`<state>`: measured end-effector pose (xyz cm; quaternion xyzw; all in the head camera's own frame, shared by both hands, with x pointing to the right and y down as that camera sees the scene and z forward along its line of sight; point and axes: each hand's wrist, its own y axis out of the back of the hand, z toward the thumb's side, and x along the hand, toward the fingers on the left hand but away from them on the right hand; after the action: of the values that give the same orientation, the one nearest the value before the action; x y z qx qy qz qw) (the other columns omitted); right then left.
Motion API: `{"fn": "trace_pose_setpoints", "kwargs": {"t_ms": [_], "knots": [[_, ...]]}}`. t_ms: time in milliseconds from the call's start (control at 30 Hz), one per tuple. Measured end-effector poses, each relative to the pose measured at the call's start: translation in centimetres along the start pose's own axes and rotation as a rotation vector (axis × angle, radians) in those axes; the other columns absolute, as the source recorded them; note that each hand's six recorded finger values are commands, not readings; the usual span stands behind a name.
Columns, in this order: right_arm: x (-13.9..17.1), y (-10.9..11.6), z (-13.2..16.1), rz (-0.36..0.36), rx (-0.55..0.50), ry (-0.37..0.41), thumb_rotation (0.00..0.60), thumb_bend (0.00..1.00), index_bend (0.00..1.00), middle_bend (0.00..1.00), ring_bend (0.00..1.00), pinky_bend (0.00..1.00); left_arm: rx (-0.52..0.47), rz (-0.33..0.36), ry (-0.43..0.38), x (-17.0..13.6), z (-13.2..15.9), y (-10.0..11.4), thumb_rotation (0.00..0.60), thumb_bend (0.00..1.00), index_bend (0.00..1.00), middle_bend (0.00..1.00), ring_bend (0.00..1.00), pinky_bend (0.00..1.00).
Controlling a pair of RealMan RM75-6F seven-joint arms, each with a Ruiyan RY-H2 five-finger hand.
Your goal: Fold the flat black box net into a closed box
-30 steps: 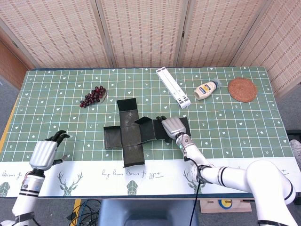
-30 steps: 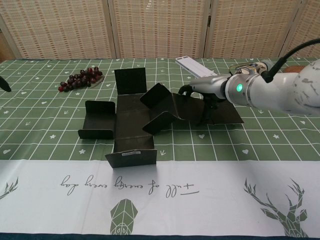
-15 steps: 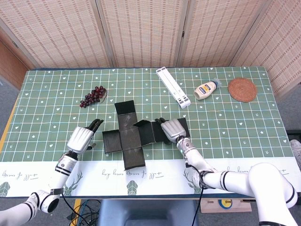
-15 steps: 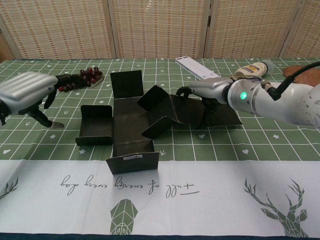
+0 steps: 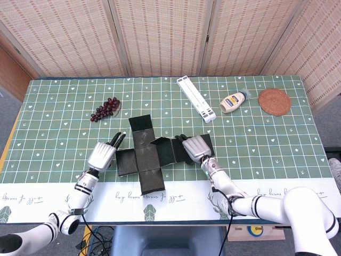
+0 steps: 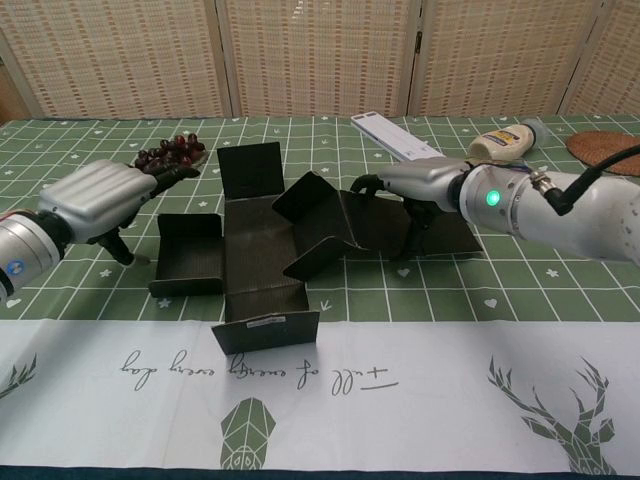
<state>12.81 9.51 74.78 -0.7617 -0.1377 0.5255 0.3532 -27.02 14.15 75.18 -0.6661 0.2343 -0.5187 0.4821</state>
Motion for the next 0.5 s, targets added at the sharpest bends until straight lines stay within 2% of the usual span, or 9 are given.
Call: {"fn": "trace_pose_setpoints", "kwargs": {"t_ms": [267, 500], "knots": [[0.0, -0.2, -0.2, -0.002, 0.004, 0.000, 0.600, 0.35, 0.23, 0.32, 0.79, 0.92, -0.110, -0.005, -0.013, 0.4, 2.0, -0.2, 0.600, 0.09, 0.01, 0.10, 0.61, 0.88], [0.0, 0.0, 0.0, -0.014, 0.003, 0.013, 0.600, 0.35, 0.23, 0.32, 0.80, 0.92, -0.280, 0.025, -0.032, 0.6, 3.9, 0.6, 0.600, 0.09, 0.01, 0.09, 0.61, 0.88]]}}
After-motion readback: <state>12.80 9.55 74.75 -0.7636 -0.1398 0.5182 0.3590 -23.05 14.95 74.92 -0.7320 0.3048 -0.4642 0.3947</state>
